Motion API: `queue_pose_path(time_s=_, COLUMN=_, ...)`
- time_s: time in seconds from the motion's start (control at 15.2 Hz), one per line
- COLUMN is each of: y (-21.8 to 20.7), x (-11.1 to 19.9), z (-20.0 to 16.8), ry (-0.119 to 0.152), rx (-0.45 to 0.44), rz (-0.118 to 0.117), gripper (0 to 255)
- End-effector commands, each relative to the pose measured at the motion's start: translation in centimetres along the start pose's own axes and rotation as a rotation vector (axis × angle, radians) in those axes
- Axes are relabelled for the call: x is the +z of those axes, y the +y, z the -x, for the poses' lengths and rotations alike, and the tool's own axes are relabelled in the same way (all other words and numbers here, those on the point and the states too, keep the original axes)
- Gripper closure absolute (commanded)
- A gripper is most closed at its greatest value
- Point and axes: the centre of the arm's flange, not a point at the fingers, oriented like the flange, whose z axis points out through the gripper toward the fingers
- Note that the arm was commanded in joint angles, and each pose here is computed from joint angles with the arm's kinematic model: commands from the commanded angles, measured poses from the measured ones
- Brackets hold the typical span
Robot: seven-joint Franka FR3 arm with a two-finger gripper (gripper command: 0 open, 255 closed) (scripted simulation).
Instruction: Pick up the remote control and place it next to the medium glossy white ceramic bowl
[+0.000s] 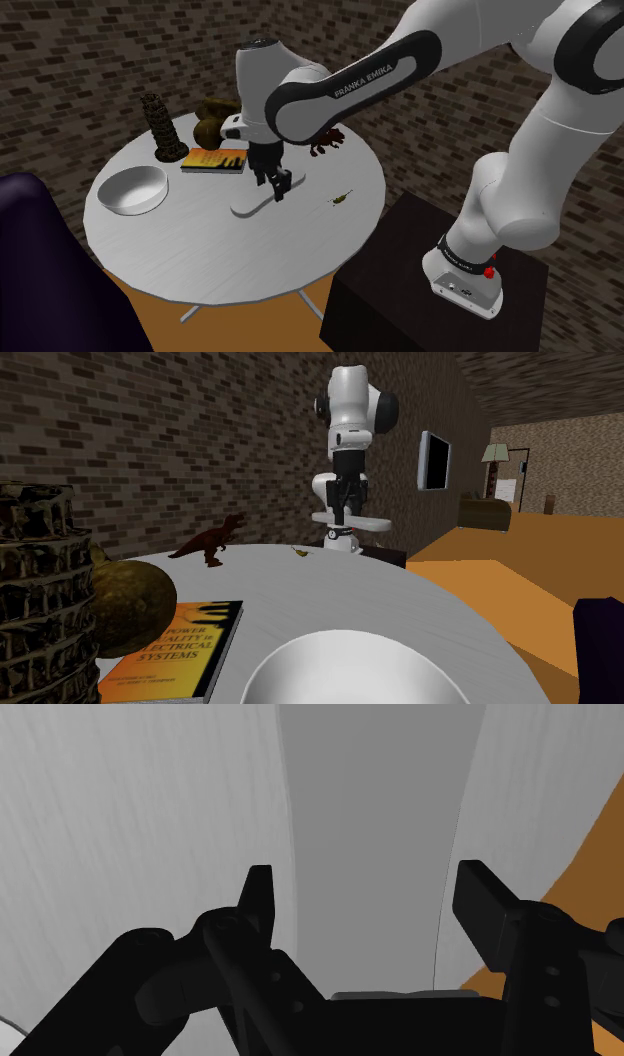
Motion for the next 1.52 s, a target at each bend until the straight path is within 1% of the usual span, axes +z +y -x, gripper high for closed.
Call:
queue_pose_path(time_s=0.0, y=1.7, x=-0.1, z=-2.0, ry=0.0, rx=0.001, rz=0.0, gripper=255)
queue_pose_path(time_s=0.79, y=11.9, x=-0.3, z=-13.5, ry=0.0, rx=0.001, rz=0.0, gripper=255)
queue_pose_path(time_s=1.45, y=12.0, x=5.0, z=-13.5, ry=0.0, rx=0.001, rz=0.0, gripper=255)
